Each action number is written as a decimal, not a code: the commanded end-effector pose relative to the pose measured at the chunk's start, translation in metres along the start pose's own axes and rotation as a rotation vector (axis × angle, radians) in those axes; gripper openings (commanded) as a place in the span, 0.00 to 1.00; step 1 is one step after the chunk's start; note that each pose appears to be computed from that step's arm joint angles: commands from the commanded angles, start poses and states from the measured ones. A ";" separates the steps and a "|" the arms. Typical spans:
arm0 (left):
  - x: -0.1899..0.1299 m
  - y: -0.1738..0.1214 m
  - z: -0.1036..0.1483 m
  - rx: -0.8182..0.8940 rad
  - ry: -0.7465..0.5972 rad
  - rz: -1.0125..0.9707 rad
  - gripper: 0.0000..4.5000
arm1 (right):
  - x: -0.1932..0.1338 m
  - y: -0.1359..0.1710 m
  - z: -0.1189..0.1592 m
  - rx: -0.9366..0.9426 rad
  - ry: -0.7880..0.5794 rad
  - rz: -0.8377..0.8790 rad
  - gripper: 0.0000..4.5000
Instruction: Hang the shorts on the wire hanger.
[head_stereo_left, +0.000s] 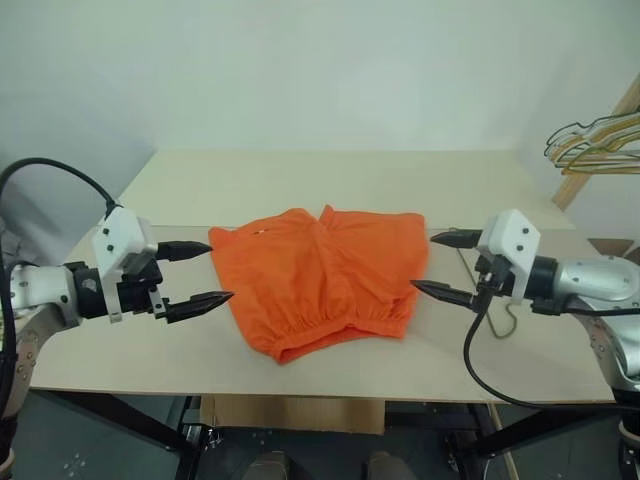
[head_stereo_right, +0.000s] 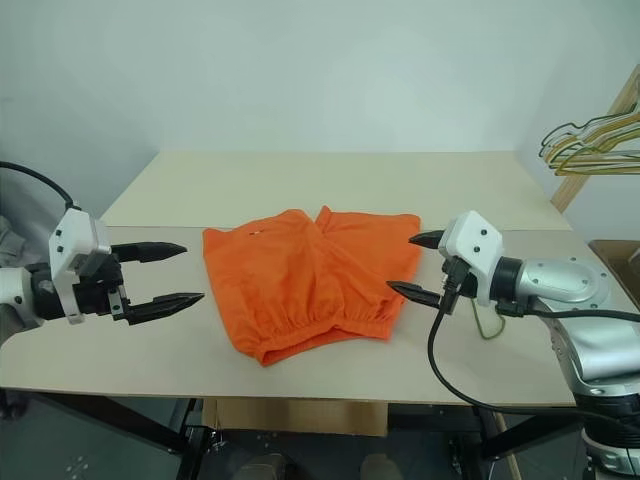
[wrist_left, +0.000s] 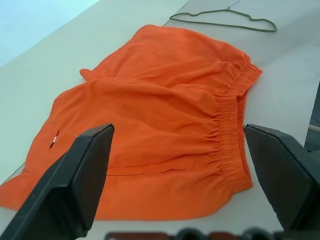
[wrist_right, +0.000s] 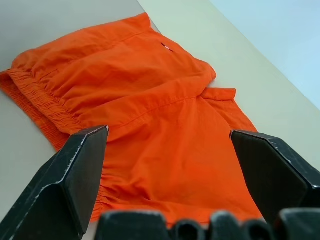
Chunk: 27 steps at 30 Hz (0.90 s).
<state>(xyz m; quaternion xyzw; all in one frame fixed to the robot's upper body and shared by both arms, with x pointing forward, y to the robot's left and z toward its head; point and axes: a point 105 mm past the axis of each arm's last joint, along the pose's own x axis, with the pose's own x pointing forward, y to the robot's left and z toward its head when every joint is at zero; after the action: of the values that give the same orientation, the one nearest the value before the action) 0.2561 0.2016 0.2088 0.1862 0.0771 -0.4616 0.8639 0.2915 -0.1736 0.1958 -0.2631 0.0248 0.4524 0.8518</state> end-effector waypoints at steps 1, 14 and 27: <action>-0.002 0.001 0.012 0.055 -0.030 -0.001 1.00 | -0.006 -0.004 0.013 -0.056 -0.026 -0.030 1.00; 0.005 -0.010 0.024 0.099 -0.041 -0.149 1.00 | 0.009 0.008 0.027 -0.096 -0.046 -0.002 1.00; 0.018 -0.003 0.029 0.103 -0.101 -0.234 1.00 | 0.088 0.076 0.023 -0.334 0.019 0.244 1.00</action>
<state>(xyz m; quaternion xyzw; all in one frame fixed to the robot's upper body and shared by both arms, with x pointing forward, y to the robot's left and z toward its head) 0.2604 0.1756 0.2216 0.1868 0.0471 -0.5682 0.8000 0.2746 -0.0718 0.1564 -0.3539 0.0144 0.5410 0.7628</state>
